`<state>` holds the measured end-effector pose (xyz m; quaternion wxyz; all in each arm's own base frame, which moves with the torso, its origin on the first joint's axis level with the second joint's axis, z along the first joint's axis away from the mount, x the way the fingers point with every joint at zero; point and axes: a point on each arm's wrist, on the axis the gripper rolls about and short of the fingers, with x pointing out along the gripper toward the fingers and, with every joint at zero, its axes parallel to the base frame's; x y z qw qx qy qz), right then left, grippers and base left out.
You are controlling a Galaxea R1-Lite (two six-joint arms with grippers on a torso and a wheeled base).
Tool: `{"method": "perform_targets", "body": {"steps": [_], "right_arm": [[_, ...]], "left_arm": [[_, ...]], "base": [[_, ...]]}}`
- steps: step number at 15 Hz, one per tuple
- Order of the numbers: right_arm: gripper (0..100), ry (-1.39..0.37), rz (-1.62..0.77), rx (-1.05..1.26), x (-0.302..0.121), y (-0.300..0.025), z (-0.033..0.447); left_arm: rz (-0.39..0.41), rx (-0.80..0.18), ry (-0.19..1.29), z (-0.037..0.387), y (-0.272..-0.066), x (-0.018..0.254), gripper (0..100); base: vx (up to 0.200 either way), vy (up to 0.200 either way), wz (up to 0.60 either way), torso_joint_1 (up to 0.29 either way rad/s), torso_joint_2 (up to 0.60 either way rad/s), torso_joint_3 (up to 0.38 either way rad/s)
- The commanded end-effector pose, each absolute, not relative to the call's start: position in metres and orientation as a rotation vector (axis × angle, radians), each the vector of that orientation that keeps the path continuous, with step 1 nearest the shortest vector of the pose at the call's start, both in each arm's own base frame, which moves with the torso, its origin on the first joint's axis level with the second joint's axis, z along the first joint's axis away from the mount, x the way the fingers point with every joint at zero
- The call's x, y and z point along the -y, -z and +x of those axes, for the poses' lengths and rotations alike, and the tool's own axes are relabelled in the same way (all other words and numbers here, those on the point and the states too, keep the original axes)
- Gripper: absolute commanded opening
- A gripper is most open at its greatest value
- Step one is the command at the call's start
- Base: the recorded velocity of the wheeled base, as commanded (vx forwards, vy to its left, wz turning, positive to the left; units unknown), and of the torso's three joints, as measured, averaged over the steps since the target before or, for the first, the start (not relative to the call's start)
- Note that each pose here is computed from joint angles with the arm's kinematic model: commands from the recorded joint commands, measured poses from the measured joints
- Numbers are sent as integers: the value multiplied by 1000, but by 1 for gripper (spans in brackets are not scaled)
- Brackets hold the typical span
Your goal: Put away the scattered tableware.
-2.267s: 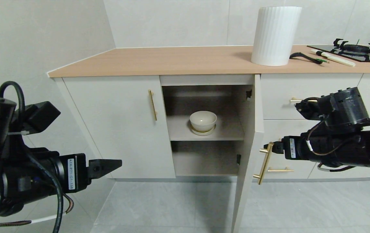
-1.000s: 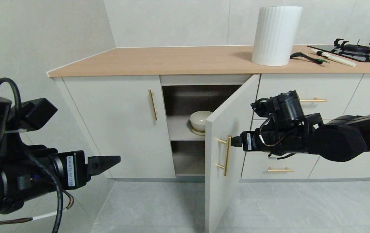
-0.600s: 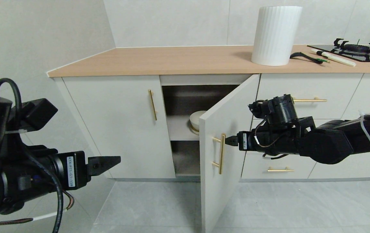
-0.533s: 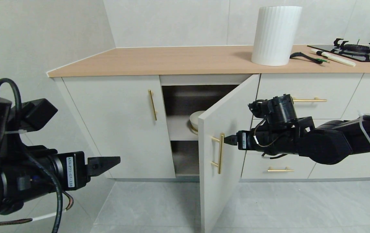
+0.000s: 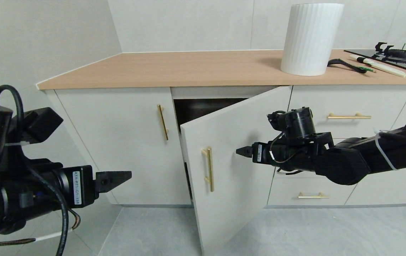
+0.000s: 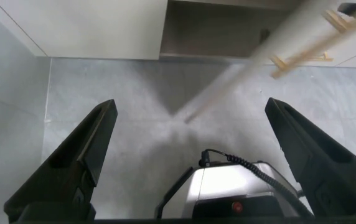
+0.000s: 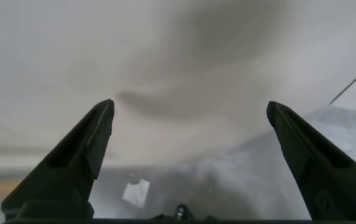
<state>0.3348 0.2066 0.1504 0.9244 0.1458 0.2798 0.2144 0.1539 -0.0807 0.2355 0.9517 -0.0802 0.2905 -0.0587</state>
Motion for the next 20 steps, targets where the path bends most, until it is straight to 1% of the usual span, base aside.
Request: {"method": "perform_targets", "body": {"steps": [1,5,10,15,20], "right_arm": [[100,-444,354,-577,-215,-152,337],[100,-458,429,-592,-233,-150,338],[100,-409,616,-584,-251,-148,361],[100,-291,730,-516,-263,-136,394],[100,-193,804,-445,-255,-131,424]], "left_arm": [[-165,-587,117,154,-236,81,100],[-167,-579,104,154,-237,80,100],[-169,-577,101,154,-237,80,100],[-171,-574,102,154,-238,80,100],[-170,-576,101,154,-238,80,100]], "base": [[0,0,0,0,0,0],[0,0,0,0,0,0],[0,0,0,0,0,0],[0,0,0,0,0,0],[0,0,0,0,0,0]]}}
